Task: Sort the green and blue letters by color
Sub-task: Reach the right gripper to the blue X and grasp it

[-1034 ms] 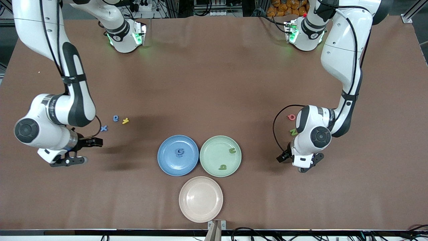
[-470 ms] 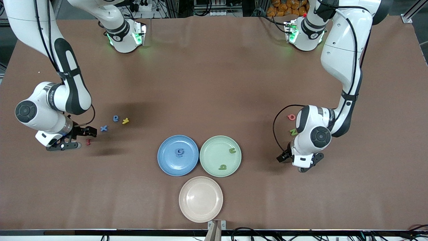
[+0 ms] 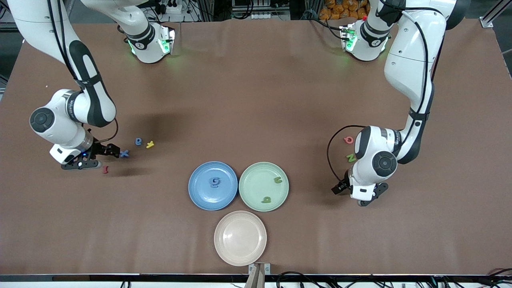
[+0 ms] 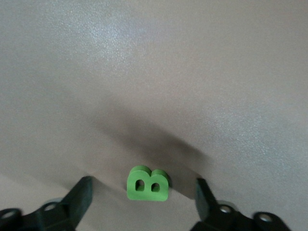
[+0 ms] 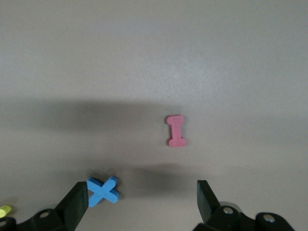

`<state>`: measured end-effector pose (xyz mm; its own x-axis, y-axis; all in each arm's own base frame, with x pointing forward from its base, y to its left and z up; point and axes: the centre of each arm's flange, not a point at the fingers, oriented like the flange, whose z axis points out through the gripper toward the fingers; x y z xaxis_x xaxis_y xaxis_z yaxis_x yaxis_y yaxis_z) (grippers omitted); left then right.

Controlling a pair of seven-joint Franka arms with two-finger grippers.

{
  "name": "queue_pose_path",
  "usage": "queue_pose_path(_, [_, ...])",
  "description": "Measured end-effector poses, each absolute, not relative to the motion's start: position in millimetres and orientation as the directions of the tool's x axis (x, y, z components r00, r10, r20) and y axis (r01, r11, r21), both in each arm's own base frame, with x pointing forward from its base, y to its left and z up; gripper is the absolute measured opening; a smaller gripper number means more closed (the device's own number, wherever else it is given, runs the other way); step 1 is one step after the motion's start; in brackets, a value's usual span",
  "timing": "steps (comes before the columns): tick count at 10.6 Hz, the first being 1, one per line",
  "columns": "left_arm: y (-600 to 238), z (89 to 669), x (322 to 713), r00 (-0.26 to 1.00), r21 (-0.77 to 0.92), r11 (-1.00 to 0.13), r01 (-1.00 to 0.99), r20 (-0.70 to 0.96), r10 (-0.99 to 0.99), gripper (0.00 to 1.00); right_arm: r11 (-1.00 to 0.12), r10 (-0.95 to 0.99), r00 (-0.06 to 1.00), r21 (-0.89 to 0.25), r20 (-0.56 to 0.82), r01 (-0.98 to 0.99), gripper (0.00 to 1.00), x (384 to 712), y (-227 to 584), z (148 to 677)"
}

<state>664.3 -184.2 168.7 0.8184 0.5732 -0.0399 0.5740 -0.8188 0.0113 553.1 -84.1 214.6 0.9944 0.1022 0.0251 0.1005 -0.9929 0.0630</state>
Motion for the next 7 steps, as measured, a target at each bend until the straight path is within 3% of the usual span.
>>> queue_pose_path(4, [-184.2,178.4,666.5,0.818,0.02,-0.818,0.574,-0.032,0.574,0.41,-0.998,0.054,0.998,0.037,0.028,0.053,1.0,536.8,-82.0,199.5])
queue_pose_path(5, [-184.0,178.8,666.5,0.818,0.019,-0.818,0.575,-0.033,0.574,0.35,-0.998,0.048,0.998,0.034,0.033,0.047,1.0,534.3,-80.4,197.1])
queue_pose_path(7, [-184.0,178.9,666.5,0.818,0.02,-0.818,0.575,-0.032,0.574,0.35,-0.999,0.039,0.999,0.029,0.033,0.038,1.0,531.7,-72.2,193.8])
